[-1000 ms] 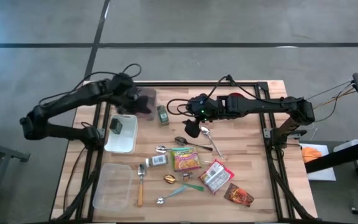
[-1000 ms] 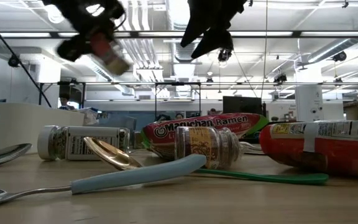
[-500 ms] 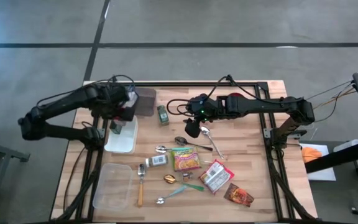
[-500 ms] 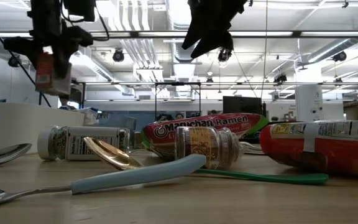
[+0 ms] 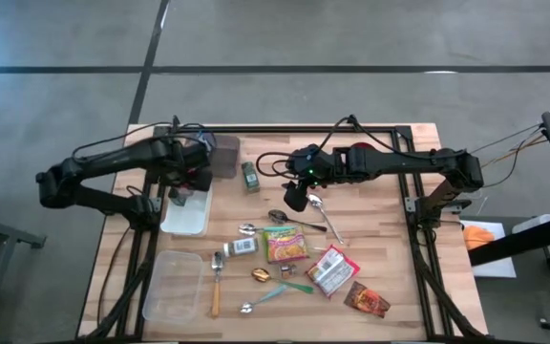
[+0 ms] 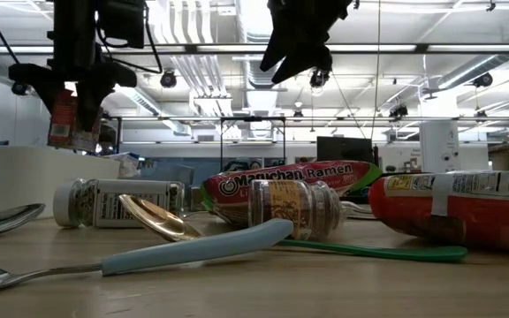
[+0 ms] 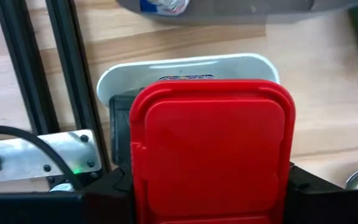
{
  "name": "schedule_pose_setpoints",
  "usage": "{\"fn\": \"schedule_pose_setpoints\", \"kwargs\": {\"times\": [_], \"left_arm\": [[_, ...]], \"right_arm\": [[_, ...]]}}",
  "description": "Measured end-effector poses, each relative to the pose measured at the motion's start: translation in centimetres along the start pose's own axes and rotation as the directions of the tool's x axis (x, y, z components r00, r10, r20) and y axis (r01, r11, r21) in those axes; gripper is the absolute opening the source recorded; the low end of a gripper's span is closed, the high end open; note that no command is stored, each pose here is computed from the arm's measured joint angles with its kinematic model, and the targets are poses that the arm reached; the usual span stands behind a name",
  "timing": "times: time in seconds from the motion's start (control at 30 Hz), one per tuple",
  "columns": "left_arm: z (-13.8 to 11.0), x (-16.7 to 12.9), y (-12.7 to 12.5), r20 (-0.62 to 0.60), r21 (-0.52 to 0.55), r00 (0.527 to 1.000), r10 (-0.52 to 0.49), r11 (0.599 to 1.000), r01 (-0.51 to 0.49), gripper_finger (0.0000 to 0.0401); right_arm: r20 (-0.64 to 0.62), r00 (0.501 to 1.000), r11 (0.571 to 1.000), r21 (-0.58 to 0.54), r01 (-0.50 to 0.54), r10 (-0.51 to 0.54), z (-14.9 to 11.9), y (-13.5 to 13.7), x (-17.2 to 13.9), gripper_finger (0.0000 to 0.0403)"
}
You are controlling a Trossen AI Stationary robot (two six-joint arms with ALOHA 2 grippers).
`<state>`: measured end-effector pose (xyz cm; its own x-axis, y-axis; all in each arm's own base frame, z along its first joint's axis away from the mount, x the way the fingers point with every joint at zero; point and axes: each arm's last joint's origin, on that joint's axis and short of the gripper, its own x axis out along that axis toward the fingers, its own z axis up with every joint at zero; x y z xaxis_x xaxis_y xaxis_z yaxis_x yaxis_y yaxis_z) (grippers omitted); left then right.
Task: Pick & Place Food Item
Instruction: Put the red seasoning can into the white bin
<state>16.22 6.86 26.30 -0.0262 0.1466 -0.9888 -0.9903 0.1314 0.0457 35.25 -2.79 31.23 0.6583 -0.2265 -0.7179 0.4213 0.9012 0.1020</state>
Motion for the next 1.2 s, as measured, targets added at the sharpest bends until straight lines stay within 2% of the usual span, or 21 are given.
{"fn": "schedule_pose_setpoints", "kwargs": {"times": [0.17, 0.43, 0.7, 1.2], "left_arm": [[-0.4, 1.2, -0.4, 0.011, -0.010, 1.000, -0.013, 1.000, 0.013, 0.0194], [-1.3, 3.1, 0.2, -0.022, -0.011, 0.999, 0.043, 0.999, -0.043, 0.0194], [-1.5, 4.7, -0.1, -0.005, -0.028, 1.000, -0.005, 1.000, 0.005, 0.0194], [-2.0, 7.2, 0.2, -0.008, -0.047, 1.000, -0.003, 0.999, 0.003, 0.0194]], "right_arm": [[-0.001, 1.000, 1.000, 0.000, 0.000, 0.000, 0.0, 0.0, 0.0, 0.0223], [-0.016, 1.000, 1.000, -0.004, 0.005, -0.005, -0.2, -0.1, 0.0, 0.0223], [-0.017, 1.000, 1.000, -0.012, 0.006, -0.006, -0.2, -0.1, 0.0, 0.0223], [-0.035, 0.999, 1.000, -0.015, 0.012, -0.012, -0.3, -0.1, 0.0, 0.0223]]}}
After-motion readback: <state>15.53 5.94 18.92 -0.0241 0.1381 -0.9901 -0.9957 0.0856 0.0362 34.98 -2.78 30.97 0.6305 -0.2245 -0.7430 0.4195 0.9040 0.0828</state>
